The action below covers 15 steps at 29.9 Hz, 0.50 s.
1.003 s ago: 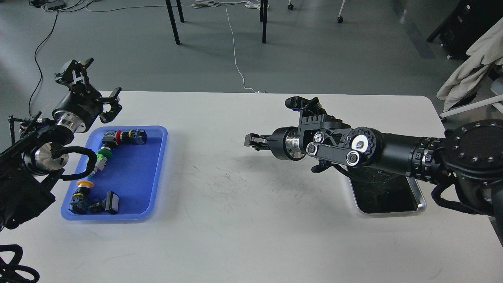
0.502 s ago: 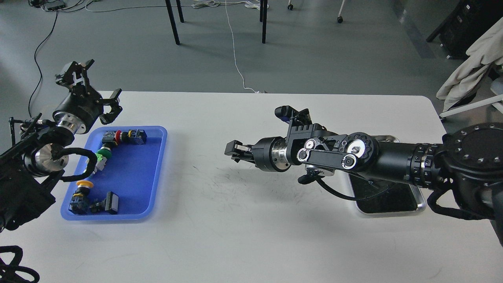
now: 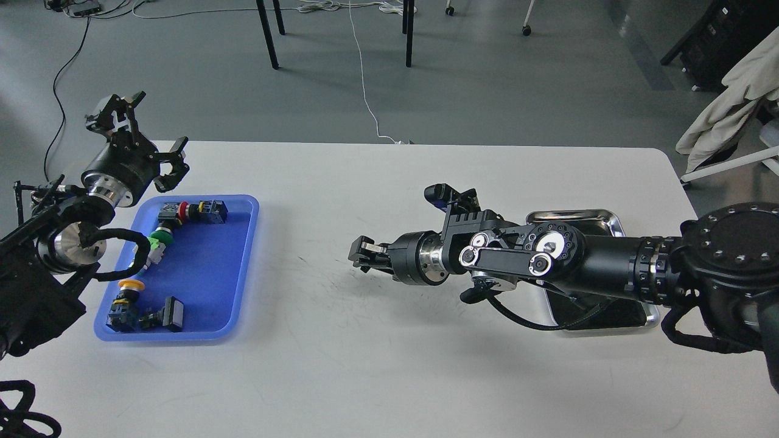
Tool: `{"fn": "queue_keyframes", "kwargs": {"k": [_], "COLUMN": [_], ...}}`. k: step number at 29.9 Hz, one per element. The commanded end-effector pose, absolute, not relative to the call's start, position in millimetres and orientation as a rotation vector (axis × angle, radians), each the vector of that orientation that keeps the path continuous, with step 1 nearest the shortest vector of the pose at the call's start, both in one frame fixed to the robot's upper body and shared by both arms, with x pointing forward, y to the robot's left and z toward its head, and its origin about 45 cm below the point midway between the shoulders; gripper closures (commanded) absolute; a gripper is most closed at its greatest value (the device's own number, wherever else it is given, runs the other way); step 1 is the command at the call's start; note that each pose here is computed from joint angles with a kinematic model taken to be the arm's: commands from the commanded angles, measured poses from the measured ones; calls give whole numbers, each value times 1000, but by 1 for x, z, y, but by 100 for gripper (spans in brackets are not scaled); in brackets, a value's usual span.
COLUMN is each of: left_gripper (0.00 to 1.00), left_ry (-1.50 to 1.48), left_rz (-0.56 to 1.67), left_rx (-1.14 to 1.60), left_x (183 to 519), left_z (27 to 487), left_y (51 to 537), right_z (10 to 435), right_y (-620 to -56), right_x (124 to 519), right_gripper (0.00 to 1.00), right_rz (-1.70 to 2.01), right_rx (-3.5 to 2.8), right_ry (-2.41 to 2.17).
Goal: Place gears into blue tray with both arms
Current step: 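Carry the black part with the right gripper toward the table center, then release the black part on the table and retract the right arm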
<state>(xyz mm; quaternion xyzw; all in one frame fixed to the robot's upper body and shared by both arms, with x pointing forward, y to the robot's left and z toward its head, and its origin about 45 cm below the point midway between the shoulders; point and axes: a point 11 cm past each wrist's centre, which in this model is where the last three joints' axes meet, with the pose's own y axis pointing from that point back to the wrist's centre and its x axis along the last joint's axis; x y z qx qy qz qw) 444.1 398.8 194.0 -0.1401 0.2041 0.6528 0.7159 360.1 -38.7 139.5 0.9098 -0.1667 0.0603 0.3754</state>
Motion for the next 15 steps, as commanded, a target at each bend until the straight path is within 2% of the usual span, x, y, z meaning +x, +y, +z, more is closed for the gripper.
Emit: {"fn": "queue_keyframes", "kwargs": {"k": [1,4,13,15], "left_gripper": [1,1,1,1], "left_ry": [451,449,452,453], "left_rz": [1445,1446,1450,1450], "left_rx": [-311,-310,-307,-306], "left_x": [444,444,443,442], "left_z": [194,195,193,192], "left_y": [399,399,401,401], "right_z": [139,139,141,146], "right_y": [-39,-38,-36,-34], "right_x": [359,358,358,362], "right_gripper": [74,64,56,51], "right_rz": [151,148,146,143], "right_rx": [2328,2331,2340,2355], "right_ry": [-424,-415,-422,-441]}}
